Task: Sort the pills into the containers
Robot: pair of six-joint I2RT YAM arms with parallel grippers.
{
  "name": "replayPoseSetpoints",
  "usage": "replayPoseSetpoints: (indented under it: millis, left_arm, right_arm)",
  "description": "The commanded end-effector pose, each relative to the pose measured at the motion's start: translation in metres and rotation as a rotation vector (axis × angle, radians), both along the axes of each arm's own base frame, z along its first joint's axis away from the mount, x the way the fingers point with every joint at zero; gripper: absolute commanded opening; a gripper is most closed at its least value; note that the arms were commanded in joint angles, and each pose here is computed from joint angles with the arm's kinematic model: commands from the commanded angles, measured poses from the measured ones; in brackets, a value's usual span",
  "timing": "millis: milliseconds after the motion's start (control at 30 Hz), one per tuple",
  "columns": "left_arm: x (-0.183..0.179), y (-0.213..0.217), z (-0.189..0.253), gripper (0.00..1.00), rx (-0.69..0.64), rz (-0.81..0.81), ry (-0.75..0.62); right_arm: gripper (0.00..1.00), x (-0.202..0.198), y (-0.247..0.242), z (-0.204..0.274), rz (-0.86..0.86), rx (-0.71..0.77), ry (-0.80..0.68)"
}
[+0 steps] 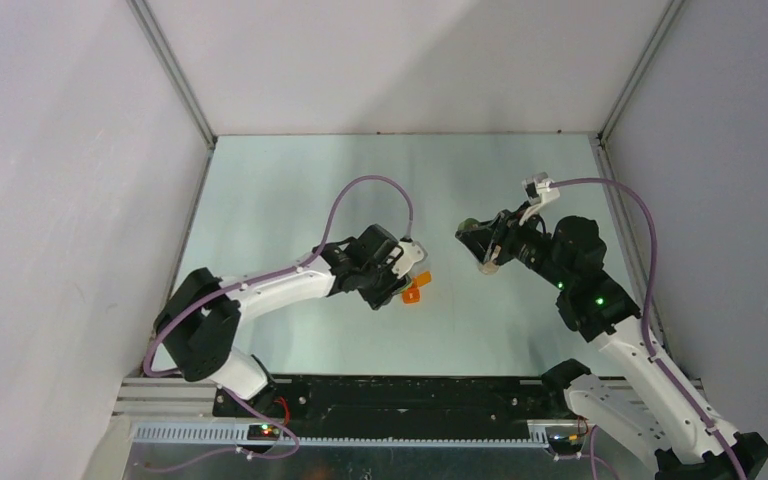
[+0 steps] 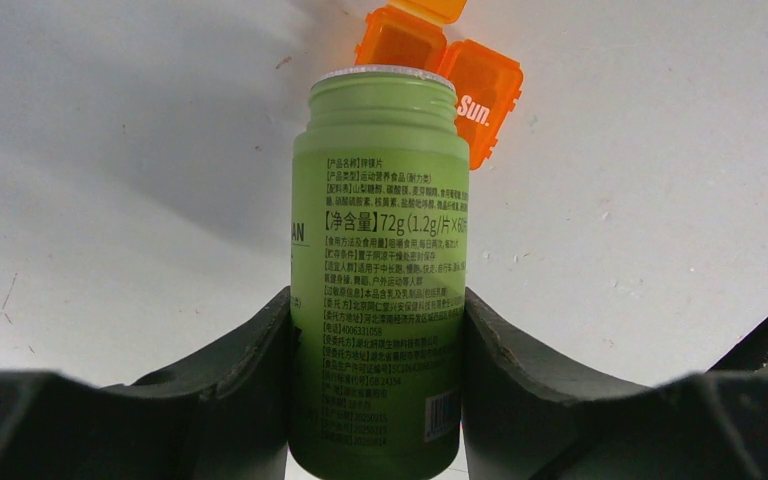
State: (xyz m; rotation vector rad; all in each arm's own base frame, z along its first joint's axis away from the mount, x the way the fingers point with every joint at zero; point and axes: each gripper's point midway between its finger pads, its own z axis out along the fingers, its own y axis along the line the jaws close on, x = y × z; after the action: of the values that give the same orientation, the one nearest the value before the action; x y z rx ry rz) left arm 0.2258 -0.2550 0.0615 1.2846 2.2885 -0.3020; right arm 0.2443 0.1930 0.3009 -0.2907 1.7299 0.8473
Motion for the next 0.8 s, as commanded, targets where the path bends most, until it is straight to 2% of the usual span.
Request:
replayPoseSetpoints:
  millis: [0,533,667,767]
  left_arm:
    - [0.010,-0.009,0.018,0.00,-0.014,-0.026,-0.047]
    - [0.006,-0.014,0.019,0.00,-0.001,-0.045,-0.034]
    - [0.005,-0.016,0.028,0.00,-0.047,-0.045,-0.058]
    - [0.004,-0.020,0.045,0.00,-0.130,-0.040,-0.103]
  right_arm:
    - [0.10,0.002,-0.004,0.003,-0.025,0.017,-0.008]
    - [0.10,0.001,-0.007,-0.002,-0.035,0.018,0.003]
    - [0.11,-0.001,-0.007,0.001,-0.031,0.031,0.001]
    - [0.12,-0.003,-0.008,0.004,-0.029,0.045,0.000]
